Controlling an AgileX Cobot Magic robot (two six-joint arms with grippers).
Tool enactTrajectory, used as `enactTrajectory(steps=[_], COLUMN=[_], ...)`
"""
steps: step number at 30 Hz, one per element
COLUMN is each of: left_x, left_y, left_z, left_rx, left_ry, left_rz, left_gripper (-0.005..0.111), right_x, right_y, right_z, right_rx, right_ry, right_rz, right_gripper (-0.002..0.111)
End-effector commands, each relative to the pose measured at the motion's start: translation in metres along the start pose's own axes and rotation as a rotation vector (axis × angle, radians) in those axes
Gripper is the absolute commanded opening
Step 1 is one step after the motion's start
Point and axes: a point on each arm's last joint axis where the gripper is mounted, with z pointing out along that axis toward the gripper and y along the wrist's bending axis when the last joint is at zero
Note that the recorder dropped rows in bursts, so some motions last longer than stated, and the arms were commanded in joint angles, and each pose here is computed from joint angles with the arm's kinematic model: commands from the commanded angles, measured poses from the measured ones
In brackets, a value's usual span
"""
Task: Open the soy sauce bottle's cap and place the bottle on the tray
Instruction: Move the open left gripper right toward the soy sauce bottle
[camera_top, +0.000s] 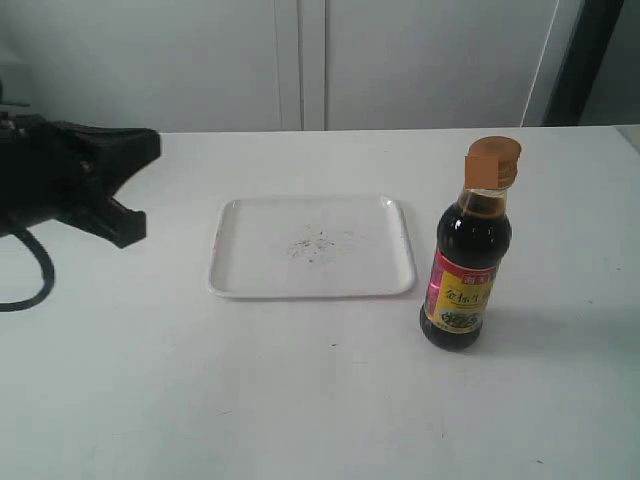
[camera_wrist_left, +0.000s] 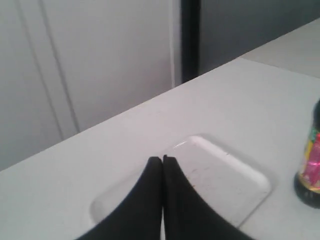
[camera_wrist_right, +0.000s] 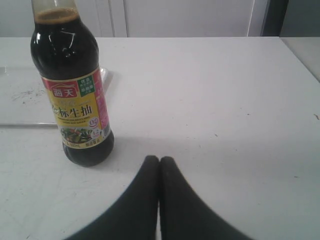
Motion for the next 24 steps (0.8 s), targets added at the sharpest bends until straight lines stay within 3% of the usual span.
enactTrajectory(steps=[1,5,7,12,14,17,20,24], left_x=[-0.004,0.001,0.002,0.011,0.014,0.016,0.019,0.030], left_y=[-0.023,-0.044,-0.052,-0.065,-0.069,-0.073,-0.078,-0.087], left_z=[0.029,0.060,0.072,0.092,0.095,0.098,0.101,0.117], left_rx=[0.149,0.244,0.275,0.343,0.384,0.442,0.500,0.551], left_ry=[-0.078,-0.045,-0.038,-0.039,-0.081,-0.153,-0.216,-0.183], left_rz=[0.019,0.039,0.040,0.024,-0.008,-0.053,-0.086,-0.061], left_gripper=[0.000,0.001,0.009,0.054,0.077,0.100,0.105,0.105], right_x=[0.001,0.001,0.001,0.001,0.001,0.001,0.001,0.001], right_y=[0.000,0.000,0.000,0.000,0.000,0.000,0.000,0.000], right_z=[0.000,0.000,0.000,0.000,0.000,0.000,0.000,0.000], right_rx=[-0.003,-0.003,-0.003,-0.003,-0.003,-0.003,-0.003,-0.003], right_ry=[-0.003,-0.003,-0.003,-0.003,-0.003,-0.003,-0.003,-0.003], right_rz=[0.015,0.015,0.015,0.015,0.015,0.015,0.015,0.015], right_gripper=[0.000,0.000,0.000,0.000,0.000,0.000,0.000,0.000])
